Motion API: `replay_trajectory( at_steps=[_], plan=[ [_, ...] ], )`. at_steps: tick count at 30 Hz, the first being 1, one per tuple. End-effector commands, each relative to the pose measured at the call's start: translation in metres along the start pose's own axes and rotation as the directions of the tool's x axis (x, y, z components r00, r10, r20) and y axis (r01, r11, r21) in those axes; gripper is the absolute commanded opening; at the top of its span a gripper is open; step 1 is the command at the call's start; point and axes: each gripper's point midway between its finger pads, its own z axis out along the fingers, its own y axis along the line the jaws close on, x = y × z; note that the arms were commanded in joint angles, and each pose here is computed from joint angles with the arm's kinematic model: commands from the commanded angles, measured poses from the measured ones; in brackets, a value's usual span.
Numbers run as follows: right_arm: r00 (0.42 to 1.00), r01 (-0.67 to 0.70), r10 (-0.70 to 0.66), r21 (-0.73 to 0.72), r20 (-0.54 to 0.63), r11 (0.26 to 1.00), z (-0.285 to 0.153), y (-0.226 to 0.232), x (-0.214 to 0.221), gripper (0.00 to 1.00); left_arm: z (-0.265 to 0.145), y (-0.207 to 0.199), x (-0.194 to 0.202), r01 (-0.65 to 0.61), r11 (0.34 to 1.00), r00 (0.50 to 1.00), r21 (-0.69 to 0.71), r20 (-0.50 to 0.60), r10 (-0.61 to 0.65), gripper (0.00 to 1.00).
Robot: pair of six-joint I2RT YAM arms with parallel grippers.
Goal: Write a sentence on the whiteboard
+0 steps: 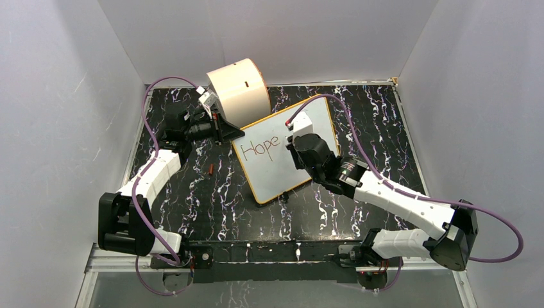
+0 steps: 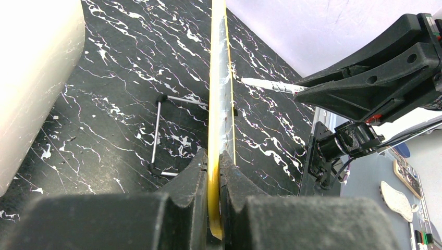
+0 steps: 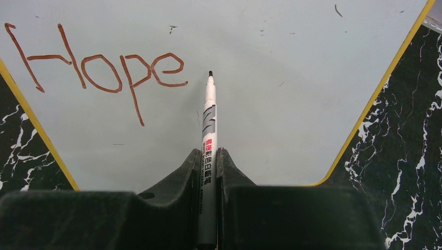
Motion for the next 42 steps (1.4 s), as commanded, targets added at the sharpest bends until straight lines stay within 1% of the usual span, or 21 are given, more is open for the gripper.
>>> replay_trajectory(
  at_steps=[1,11,25,34,42],
  plan=[
    [1.0,-0.002,0.002,-0.001,0.019,1.0,0.003,0.0,-0.005,0.0,0.008,-0.003,0.02,0.012,1.0,0.998,0.023,-0.064,-0.011,0.0],
    [1.0,0.003,-0.002,0.019,-0.012,1.0,0.011,-0.005,0.003,0.0,0.008,-0.002,0.021,0.013,1.0,0.998,0.023,-0.064,-0.011,0.0],
    [0.999,-0.002,0.002,-0.011,-0.044,1.0,0.013,-0.002,0.01,0.0,0.008,-0.001,0.021,0.013,1.0,0.998,0.019,-0.065,-0.012,0.0],
    [0.999,-0.035,0.035,-0.035,0.01,0.999,-0.009,-0.008,-0.007,0.0,0.008,-0.001,0.021,0.011,1.0,0.998,0.015,-0.064,-0.01,0.0],
    [0.999,-0.019,0.018,0.034,0.042,0.999,-0.011,-0.027,-0.016,0.0,0.008,-0.001,0.021,0.011,1.0,0.998,0.015,-0.065,-0.01,0.0]
  ],
)
